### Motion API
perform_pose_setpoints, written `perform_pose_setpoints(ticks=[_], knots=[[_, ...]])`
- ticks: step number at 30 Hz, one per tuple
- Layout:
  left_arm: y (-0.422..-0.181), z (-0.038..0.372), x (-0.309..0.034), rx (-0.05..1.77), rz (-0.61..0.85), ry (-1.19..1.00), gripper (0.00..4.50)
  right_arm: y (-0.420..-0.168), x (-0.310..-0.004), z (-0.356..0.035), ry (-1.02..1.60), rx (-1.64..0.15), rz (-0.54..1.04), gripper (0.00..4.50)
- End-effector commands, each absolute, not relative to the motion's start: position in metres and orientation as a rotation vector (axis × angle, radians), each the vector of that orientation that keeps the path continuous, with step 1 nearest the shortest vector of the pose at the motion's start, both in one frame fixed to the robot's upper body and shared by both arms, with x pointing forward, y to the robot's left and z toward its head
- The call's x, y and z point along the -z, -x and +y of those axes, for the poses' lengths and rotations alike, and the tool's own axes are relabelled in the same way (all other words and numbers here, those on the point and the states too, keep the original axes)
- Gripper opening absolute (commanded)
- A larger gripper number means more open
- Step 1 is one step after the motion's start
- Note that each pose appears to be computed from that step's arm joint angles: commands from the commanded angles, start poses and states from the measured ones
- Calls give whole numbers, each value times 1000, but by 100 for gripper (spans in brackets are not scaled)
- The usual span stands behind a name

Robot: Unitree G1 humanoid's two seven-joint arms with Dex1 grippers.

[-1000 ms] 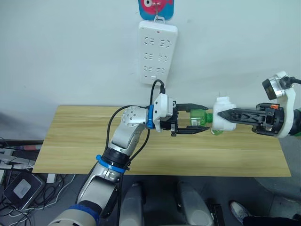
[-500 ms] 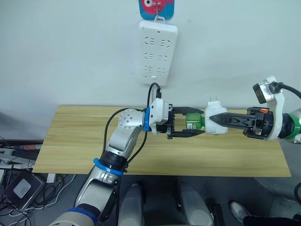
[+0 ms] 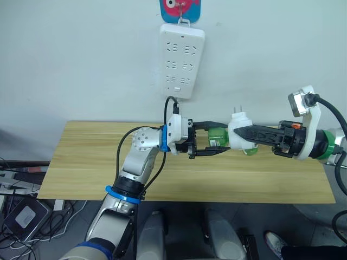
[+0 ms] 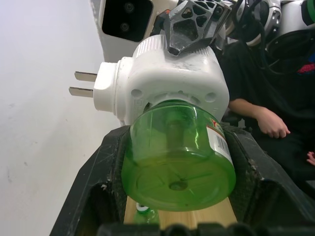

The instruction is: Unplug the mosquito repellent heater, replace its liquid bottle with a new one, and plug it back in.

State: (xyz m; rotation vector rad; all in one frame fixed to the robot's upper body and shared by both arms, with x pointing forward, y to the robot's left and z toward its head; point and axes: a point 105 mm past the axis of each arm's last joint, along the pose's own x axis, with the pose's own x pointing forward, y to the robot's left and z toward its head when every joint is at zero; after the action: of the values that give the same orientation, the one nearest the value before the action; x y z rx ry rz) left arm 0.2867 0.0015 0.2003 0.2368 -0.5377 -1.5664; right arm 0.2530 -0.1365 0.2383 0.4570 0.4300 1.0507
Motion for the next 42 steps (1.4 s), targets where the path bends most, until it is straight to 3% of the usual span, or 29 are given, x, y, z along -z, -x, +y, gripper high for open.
perform_pose_setpoints(ticks=[1, 8, 11, 13, 21, 34, 42], knots=[[-262, -27, -217, 1674, -654, -244, 230, -228, -237, -109, -430, -1213, 448, 311], [-265, -23, -213, 1663, -636, -253, 230, -226, -235, -117, -434, -1221, 477, 311], [-267, -23, -213, 1656, -631, -253, 230, -227, -237, -120, -441, -1224, 480, 412], [-268, -22, -212, 1654, -629, -256, 230, -226, -237, -122, -442, -1228, 487, 444], [-270, -21, -211, 1646, -626, -260, 230, -226, -235, -133, -448, -1219, 540, 444], [-271, -20, -216, 1630, -629, -243, 230, -200, -221, -148, -480, -1263, 694, 444], [-271, -20, -217, 1624, -633, -242, 230, -166, -208, -157, -426, -1239, 843, 444]])
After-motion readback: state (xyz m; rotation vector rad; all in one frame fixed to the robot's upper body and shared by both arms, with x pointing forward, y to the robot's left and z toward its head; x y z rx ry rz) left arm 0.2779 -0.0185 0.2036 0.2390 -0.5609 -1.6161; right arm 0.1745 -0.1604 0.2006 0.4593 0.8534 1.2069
